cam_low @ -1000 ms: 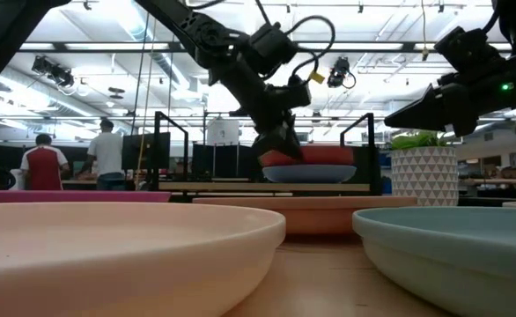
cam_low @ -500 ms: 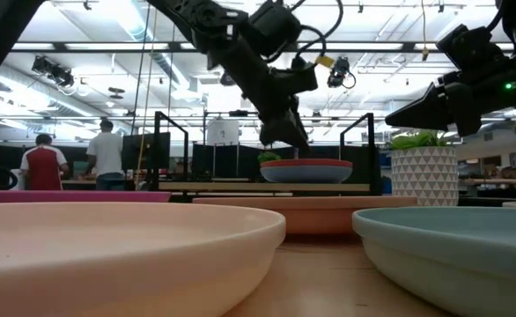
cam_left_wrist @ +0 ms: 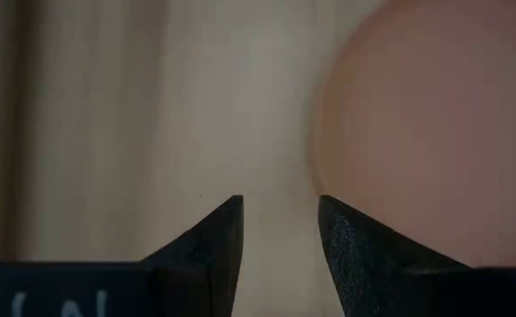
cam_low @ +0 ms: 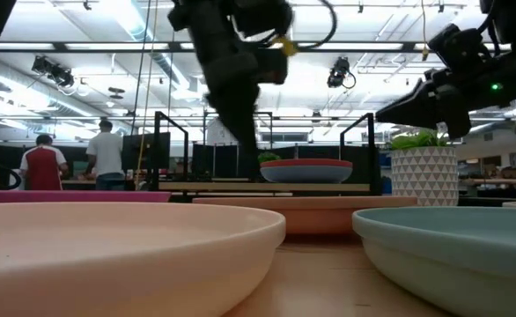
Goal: Place and stack plates onto a shelf
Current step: Stack the pink plate on top of the orange plate on the shelf
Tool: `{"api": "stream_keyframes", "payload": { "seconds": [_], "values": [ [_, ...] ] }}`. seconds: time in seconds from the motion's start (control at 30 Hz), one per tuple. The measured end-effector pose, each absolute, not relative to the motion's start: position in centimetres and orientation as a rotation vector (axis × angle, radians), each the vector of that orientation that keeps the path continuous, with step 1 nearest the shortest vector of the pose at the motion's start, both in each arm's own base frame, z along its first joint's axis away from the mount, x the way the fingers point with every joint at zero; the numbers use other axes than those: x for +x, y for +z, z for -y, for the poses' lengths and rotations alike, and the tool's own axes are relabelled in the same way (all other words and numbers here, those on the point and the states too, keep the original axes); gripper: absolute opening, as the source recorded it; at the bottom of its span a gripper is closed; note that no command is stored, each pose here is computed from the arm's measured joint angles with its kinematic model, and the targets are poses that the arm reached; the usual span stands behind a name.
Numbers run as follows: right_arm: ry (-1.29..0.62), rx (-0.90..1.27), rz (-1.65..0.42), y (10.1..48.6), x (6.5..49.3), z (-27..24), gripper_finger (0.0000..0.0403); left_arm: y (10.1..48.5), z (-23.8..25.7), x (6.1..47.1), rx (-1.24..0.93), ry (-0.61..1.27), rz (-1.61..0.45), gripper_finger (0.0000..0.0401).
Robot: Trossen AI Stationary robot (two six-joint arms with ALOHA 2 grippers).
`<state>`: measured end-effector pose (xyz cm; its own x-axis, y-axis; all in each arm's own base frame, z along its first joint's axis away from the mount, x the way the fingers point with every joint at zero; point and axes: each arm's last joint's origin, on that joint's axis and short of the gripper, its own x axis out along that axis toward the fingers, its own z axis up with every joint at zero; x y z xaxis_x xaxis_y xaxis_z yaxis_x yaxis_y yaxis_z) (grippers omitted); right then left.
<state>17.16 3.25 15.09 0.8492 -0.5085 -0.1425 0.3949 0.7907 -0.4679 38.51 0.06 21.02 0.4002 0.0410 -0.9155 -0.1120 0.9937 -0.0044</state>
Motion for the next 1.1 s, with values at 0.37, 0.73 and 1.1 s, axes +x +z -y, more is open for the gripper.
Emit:
{"api": "stream_keyframes", "payload": {
  "seconds": [0.37,0.73,1.1],
  "values": [
    [-0.489,-0.449,-0.229,15.7,17.8,-1.3,0.0071,20.3,4.2,35.2,-0.509,0.528,-1.395,0.0155],
    [-0.388,-0.433,-0.133,16.5,18.2,0.5,0.0071,17.3,5.8,35.5,-0.526,0.701,-1.448,0.0155],
    [-0.342,-0.42,-0.111,16.6,18.3,1.5,0.0071,15.7,5.8,35.5,-0.499,0.708,-1.518,0.0138]
  ]
}}
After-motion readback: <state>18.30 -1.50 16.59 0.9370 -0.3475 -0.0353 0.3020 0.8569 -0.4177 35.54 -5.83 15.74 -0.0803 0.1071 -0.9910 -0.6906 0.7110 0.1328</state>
